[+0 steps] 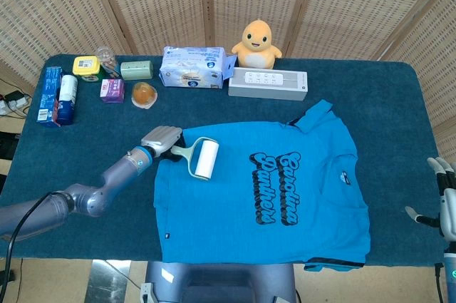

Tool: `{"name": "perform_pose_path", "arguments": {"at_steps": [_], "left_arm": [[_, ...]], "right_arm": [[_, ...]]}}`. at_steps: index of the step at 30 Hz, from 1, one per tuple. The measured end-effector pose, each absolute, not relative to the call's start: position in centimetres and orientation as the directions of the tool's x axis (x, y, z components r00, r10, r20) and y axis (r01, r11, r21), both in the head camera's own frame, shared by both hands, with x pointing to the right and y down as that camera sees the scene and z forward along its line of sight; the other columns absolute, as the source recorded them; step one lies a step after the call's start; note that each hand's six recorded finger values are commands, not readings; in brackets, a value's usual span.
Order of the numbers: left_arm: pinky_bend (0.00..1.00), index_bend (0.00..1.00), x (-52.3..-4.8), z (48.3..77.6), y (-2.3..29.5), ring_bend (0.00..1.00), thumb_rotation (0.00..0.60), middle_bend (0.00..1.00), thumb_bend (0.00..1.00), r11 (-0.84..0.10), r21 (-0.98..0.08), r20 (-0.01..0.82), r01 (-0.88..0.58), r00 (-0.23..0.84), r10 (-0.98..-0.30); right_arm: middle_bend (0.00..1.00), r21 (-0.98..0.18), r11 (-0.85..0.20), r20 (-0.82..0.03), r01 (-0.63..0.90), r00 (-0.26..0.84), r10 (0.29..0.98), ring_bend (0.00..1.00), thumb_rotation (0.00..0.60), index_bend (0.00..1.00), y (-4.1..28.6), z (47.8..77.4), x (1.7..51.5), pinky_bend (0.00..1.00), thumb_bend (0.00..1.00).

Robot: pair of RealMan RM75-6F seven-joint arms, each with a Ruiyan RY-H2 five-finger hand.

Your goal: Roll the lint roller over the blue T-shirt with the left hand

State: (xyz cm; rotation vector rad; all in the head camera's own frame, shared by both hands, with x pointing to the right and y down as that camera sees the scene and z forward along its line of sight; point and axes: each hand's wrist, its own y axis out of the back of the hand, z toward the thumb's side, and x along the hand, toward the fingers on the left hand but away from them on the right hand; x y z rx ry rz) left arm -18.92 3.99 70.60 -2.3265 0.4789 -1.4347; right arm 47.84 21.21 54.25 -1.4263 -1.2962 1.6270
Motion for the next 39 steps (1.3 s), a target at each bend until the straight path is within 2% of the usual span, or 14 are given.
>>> {"name": "perform_pose_path", "arguments": {"at_steps": [6,14,22,29,39], "left_arm": [[0.97,0.98,-15.1,70.4,3.5,0.87,0.600,0.96,0.75,-0.870,-0.491,0.779,-0.049,0.421,-0.464],[0.97,0.98,-12.4,71.5,4.2,0.87,0.600,0.96,0.75,-0.858,-0.512,0.812,0.031,0.343,-0.472],[0.97,0.98,-15.1,72.7,5.0,0.87,0.600,0.96,0.76,-0.853,-0.492,0.865,0.175,0.206,-0.457],[0.97,0.98,-17.7,72.6,5.0,0.87,0.600,0.96,0.75,-0.867,-0.452,0.892,0.209,0.125,-0.435],[0.97,0.98,-17.5,73.1,5.1,0.87,0.600,0.96,0.75,-0.868,-0.450,0.893,0.208,0.125,-0.433]], "right_arm": [[0.11,-0.927,-0.334,-0.367,0.172,-0.231,0.901,0.00,0.600,0.11,21.2,54.1,48.0,0.00,0.00],[0.11,-0.921,-0.335,-0.375,0.197,-0.224,0.900,0.00,0.600,0.11,21.1,53.9,48.2,0.00,0.00],[0.11,-0.918,-0.338,-0.379,0.206,-0.214,0.900,0.00,0.600,0.10,21.2,53.8,48.1,0.00,0.00],[0.11,-0.915,-0.347,-0.388,0.205,-0.214,0.897,0.00,0.600,0.11,21.2,54.0,48.0,0.00,0.00],[0.11,-0.914,-0.350,-0.391,0.205,-0.215,0.895,0.00,0.600,0.10,21.2,54.1,48.0,0.00,0.00]]}}
